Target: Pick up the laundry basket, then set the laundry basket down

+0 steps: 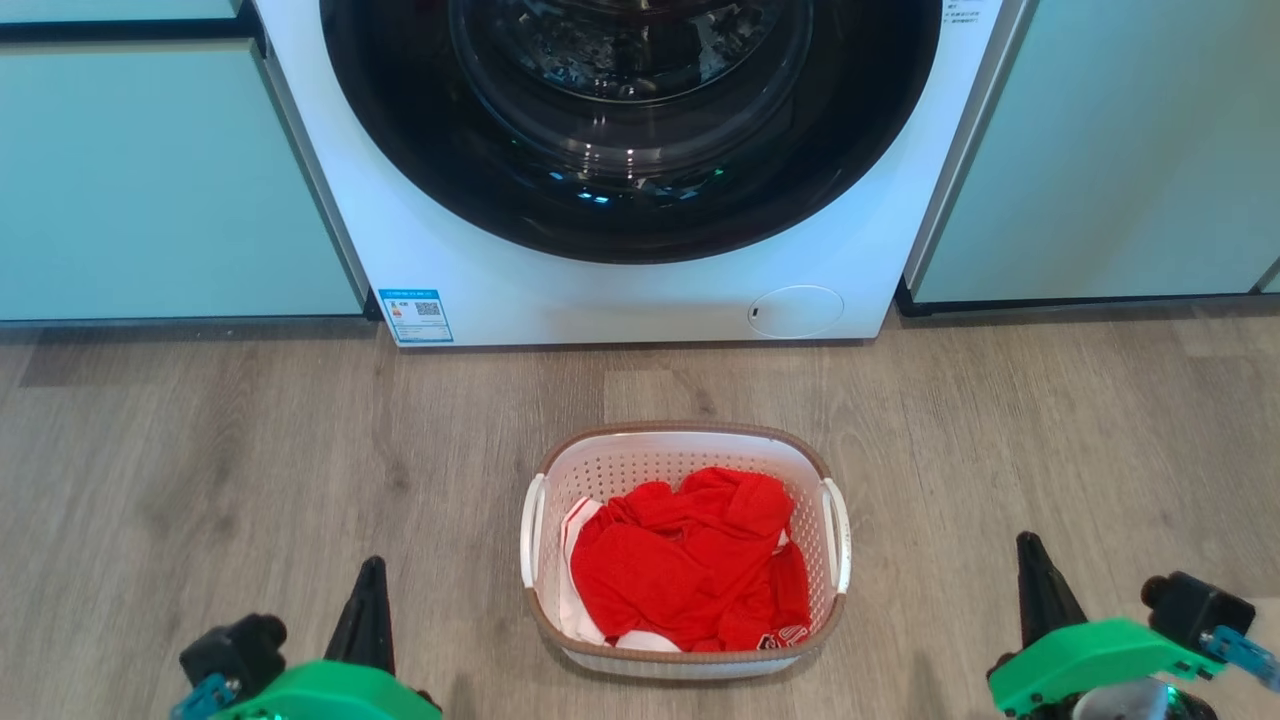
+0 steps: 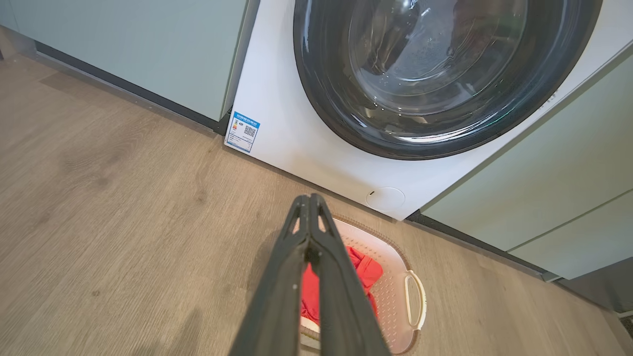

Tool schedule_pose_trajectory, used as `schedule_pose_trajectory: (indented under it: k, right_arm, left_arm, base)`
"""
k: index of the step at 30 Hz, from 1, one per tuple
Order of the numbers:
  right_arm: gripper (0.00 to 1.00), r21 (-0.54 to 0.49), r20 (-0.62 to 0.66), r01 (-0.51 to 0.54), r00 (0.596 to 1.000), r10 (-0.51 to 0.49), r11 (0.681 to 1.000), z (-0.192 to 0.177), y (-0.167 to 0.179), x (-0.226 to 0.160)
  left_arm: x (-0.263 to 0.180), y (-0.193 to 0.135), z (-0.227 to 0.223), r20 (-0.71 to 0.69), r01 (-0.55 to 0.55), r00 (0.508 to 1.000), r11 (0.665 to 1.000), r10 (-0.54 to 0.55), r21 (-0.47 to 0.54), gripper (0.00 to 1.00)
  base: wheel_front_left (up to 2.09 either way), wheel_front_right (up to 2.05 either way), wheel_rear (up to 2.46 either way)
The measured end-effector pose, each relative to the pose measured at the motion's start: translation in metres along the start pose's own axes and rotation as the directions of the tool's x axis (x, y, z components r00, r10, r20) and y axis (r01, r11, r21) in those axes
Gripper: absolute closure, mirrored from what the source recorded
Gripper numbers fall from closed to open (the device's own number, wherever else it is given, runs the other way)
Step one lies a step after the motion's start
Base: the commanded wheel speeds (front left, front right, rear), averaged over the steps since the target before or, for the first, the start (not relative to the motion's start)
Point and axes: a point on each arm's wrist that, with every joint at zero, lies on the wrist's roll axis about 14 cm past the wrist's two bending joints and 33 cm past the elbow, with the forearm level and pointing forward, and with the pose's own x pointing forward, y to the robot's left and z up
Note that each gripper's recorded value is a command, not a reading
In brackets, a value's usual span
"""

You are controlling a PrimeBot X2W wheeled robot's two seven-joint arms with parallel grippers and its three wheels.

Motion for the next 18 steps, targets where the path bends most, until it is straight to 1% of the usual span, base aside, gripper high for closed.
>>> schedule_pose_trajectory:
  k: [10, 18]
  right_arm:
    - [1.00, 0.111, 0.013, 0.018, 1.000, -0.020, 0.994, 0.007, -0.003, 0.005]
    - [1.00, 0.210, 0.006, 0.032, 0.999, -0.034, 0.977, 0.008, -0.006, 0.006]
  left_arm:
    - [0.005, 0.006, 0.003, -0.015, -0.019, 1.000, 0.993, 0.017, -0.117, 1.00]
    - [0.011, 0.004, 0.005, -0.024, -0.013, 1.000, 0.975, 0.008, -0.222, 1.00]
  base:
    - [0.00, 0.00, 0.00]
    - [0.00, 0.00, 0.00]
